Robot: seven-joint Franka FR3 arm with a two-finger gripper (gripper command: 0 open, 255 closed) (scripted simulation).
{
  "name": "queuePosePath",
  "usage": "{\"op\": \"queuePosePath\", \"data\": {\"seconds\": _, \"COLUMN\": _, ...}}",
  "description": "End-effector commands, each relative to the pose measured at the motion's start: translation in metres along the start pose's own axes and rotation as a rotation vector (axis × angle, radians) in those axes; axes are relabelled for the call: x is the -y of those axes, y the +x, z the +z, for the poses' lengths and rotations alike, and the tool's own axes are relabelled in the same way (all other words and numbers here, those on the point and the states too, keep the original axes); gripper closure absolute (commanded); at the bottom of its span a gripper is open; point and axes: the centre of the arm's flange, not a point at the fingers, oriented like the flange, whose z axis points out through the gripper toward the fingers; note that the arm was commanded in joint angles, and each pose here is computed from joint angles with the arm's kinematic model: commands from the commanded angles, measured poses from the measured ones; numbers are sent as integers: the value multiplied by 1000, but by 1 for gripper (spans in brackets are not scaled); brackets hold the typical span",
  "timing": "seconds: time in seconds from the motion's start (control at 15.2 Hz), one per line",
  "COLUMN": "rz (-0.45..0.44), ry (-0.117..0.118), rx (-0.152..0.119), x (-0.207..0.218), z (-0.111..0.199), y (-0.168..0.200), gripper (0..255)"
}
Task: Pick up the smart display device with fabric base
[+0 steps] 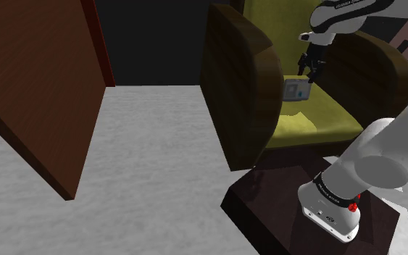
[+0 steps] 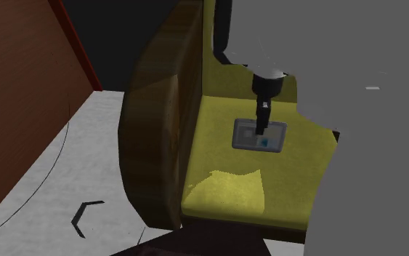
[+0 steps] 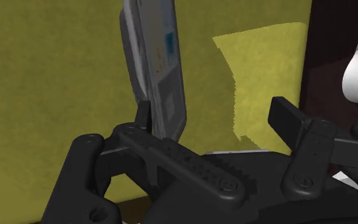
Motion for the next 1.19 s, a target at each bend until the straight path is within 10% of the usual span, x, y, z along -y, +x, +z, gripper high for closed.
{"op": "queuePosePath", "data": {"seconds": 0.0, "rz": -71, "ry": -3, "rx": 10, "x": -25, "z": 4, "y": -7, "gripper": 0}}
{"op": "queuePosePath", "data": {"seconds": 0.73, "rz": -107, "ry": -4, "rx": 15, "x": -44, "z": 48, "y": -8, "gripper": 0}}
{"op": "queuePosePath", "data": {"seconds": 0.79, "rz": -107, "ry": -4, "rx": 15, "x": -44, "z": 49, "y": -9, "gripper": 255}}
{"op": "queuePosePath", "data": {"seconds": 1.12, "rz": -107, "ry": -4, "rx": 15, "x": -45, "z": 49, "y": -9, "gripper": 255}}
